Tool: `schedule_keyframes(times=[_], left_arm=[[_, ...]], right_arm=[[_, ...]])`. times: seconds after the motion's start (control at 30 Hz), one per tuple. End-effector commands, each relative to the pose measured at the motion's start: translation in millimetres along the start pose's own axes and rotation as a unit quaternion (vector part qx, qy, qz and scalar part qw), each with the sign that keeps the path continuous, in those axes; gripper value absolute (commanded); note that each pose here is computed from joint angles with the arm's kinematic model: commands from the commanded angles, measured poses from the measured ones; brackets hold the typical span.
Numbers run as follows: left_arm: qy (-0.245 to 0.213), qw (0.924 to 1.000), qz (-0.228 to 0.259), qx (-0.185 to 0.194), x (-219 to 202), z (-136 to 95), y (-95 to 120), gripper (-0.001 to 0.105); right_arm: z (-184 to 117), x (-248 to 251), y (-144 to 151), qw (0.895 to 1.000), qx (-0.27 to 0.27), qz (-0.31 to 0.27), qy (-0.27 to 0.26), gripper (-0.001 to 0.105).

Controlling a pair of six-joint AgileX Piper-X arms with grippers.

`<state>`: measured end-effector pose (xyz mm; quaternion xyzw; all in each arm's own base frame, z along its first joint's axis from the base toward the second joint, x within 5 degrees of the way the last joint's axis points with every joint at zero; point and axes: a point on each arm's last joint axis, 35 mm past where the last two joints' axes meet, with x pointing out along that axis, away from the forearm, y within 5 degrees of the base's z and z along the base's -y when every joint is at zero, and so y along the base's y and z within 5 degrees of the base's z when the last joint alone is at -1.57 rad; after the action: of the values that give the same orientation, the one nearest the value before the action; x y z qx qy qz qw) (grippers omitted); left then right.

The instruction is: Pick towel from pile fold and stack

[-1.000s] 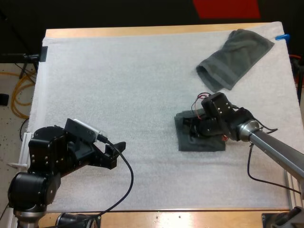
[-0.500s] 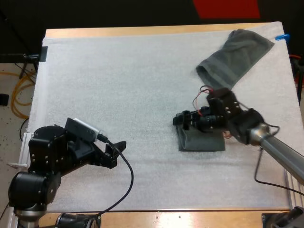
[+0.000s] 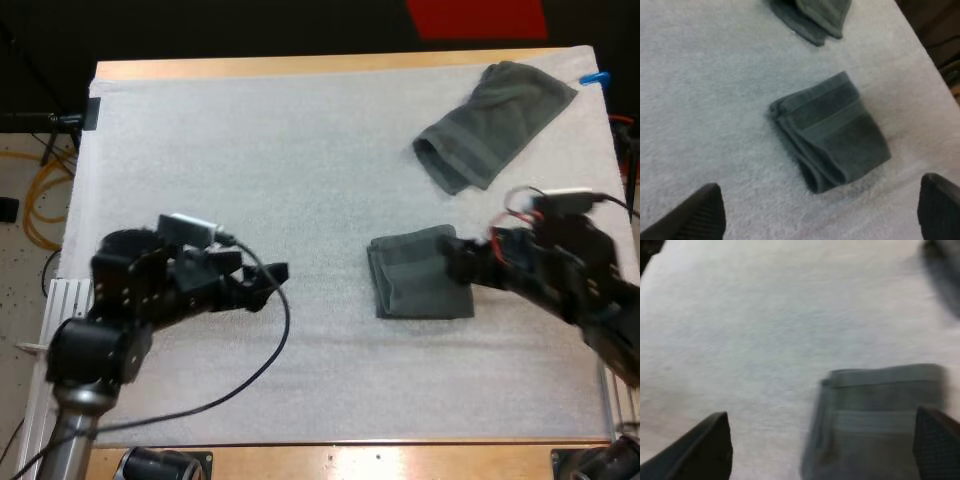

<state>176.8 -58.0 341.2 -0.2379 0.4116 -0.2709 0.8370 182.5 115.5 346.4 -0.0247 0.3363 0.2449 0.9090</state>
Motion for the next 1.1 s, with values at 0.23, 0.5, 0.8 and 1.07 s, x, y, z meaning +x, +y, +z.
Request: schedule_keyframes(times=[0.23,0.5,0.8,1.07], left_arm=[[0.027,0.9987,-0.041,-0.014,71,16,-9,0.076],[0.047,0.9964,-0.018,-0.068,158,15,5,0.076],[0.124,0.9808,0.002,-0.151,238,-19,33,0.075],[0.202,0.9545,-0.004,-0.219,272,-47,52,0.075]], right_arm=[[-20,-60,-7,0.997,-0.011,-0.070,-0.001,0.072],[-35,-87,-9,0.996,-0.006,-0.084,-0.003,0.072],[-38,-95,-10,0.996,-0.003,-0.087,-0.008,0.072],[-38,-95,-11,0.995,-0.003,-0.096,-0.009,0.072]])
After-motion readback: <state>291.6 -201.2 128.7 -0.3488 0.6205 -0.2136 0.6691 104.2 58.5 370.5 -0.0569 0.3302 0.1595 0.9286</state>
